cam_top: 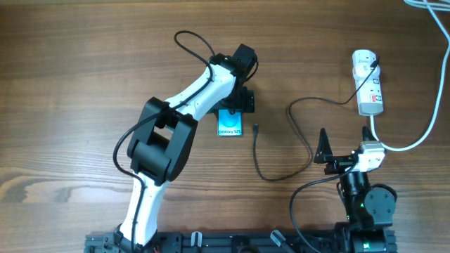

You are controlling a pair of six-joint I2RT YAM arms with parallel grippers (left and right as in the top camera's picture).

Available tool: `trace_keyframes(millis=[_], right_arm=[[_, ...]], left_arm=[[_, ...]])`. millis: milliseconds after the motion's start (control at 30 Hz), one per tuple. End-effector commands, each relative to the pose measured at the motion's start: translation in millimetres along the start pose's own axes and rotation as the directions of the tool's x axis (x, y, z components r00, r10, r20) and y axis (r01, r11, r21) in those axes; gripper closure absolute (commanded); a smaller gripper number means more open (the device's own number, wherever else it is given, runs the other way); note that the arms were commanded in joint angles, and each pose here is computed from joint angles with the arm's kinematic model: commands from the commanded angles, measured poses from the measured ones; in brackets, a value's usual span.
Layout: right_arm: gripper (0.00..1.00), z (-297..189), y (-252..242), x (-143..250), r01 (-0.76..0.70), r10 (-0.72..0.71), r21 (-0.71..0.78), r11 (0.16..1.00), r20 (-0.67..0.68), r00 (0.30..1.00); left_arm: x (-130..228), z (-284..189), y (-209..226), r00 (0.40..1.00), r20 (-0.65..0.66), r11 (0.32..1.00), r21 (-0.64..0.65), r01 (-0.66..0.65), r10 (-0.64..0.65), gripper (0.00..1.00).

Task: Plug charger to phone and switch on socket
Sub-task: 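Close the left gripper on the phone's top end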

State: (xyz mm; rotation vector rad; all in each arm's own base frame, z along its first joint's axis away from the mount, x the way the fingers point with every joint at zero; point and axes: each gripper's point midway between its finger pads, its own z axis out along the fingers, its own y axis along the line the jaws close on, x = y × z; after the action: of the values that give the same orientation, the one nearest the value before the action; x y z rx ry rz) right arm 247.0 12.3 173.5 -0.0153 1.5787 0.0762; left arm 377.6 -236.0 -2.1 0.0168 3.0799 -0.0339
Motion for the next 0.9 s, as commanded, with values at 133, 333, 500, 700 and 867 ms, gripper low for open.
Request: trace_keyframes(millis=[133,333,500,700,867], right_arm=[[0.0,-0.5,0.6,-2.2,0.013,-0.013,-0.001,1.0,0.011,1.0],[0.0,-0.5,0.6,-2.2,0.012,-0.012,-0.001,1.0,0.011,1.0],[0.0,-0.5,0.6,-2.2,0.013,-0.013,-0.001,1.0,0.011,1.0],[0.0,-0.5,0.6,-2.2,0.012,-0.012,-0.001,1.0,0.011,1.0],[0.0,-0.5,0.6,-2.2,0.012,-0.012,-0.001,1.0,0.011,1.0]], left_arm=[[19.7,23.0,7.4,0.997,-0.075,1.0,-0.027,0.008,-0.01,0.0],[20.0,22.9,6.9,0.997,-0.077,1.0,-0.025,0.016,-0.017,0.0],[21.6,22.8,7.9,0.996,-0.083,0.999,-0.029,0.015,-0.017,0.0],[24.7,25.6,9.8,0.996,-0.09,0.999,-0.034,0.014,-0.017,0.0],[27.4,28.1,11.5,0.995,-0.096,0.999,-0.038,0.014,-0.017,0.0]])
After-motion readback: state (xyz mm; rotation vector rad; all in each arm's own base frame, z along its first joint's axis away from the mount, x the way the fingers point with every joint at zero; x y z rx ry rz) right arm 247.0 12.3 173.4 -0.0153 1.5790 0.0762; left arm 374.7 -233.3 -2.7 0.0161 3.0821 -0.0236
